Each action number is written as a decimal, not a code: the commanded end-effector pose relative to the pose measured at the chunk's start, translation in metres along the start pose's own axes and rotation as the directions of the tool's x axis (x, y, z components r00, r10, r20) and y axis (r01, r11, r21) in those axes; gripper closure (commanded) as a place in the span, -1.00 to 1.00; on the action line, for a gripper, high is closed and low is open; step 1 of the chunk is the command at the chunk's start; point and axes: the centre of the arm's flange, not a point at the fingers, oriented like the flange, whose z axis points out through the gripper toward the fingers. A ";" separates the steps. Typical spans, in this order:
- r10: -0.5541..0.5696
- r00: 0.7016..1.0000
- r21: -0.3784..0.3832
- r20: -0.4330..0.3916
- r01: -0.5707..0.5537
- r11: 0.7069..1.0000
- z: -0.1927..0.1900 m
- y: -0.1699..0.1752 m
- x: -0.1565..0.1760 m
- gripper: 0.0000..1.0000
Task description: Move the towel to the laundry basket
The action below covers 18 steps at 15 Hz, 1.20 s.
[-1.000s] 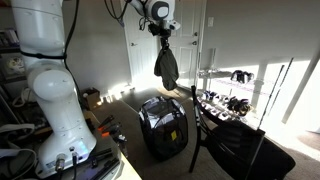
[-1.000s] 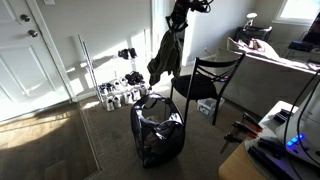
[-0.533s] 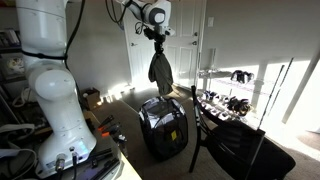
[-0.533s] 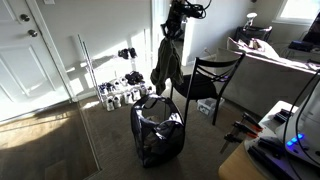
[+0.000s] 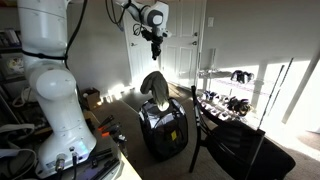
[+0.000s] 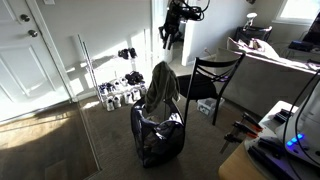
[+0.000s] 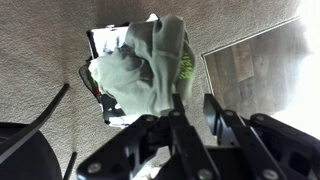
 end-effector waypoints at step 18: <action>0.054 0.998 -0.019 0.015 -0.054 0.998 0.009 0.029 0.017 -0.81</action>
